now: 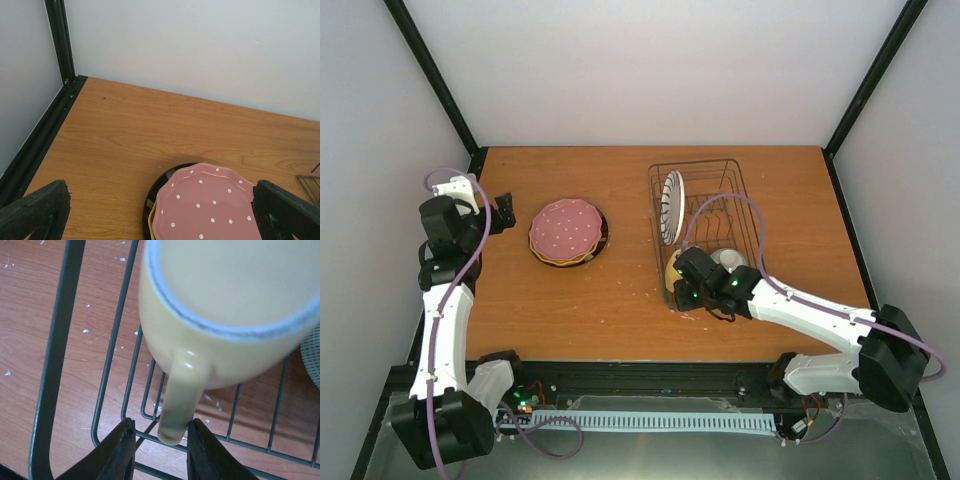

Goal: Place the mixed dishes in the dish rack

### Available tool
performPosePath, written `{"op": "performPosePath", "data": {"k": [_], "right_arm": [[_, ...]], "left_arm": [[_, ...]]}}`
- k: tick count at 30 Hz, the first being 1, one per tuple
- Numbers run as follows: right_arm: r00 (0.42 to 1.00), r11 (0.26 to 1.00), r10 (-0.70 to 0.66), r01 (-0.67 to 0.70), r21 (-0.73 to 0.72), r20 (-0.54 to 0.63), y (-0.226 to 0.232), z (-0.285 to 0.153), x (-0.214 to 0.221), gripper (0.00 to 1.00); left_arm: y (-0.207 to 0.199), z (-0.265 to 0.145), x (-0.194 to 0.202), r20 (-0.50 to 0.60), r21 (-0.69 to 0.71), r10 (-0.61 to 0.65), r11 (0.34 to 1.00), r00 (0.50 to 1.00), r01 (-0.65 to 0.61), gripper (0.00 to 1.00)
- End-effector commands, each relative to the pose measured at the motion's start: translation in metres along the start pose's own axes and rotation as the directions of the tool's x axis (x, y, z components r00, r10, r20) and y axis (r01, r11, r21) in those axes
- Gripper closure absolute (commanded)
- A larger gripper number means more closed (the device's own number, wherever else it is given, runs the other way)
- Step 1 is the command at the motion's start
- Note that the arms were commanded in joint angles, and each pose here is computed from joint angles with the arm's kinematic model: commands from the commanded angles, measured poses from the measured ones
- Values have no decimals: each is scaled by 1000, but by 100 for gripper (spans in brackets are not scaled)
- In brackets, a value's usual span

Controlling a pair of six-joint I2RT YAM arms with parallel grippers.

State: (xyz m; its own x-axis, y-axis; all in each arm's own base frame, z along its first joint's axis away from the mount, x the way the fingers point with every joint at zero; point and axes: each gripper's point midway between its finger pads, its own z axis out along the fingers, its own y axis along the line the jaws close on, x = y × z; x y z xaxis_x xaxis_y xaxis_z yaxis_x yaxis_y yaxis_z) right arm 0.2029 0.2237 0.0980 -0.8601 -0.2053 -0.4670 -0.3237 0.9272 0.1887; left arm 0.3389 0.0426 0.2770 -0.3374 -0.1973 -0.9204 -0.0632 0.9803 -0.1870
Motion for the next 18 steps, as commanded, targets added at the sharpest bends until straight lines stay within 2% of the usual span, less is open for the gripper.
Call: {"op": "performPosePath", "data": {"k": [1,6,11,15,18], "right_arm": [[938,999,-8,25,47,-346,-17,0,87,70],[941,997,4,20,70,-340,-20,-9,83,68],[968,998,27,-11,64,-249,-16,-32,60,68],[995,995,68,-63,78,-71,-20,-66,23,68],[978,984,147,-160,84,145,-33,-100,-10,65]], "left_arm": [[0,-5,-10,36,-11,26,1000,999,-25,0],[1,-6,-11,38,-14,26,1000,999,-26,0],[1,-6,-10,39,-14,26,1000,999,-26,0],[-2,-7,-11,45,-1,22,1000,999,-22,0],[-7,-8,-14,54,25,17,1000,998,-18,0]]}}
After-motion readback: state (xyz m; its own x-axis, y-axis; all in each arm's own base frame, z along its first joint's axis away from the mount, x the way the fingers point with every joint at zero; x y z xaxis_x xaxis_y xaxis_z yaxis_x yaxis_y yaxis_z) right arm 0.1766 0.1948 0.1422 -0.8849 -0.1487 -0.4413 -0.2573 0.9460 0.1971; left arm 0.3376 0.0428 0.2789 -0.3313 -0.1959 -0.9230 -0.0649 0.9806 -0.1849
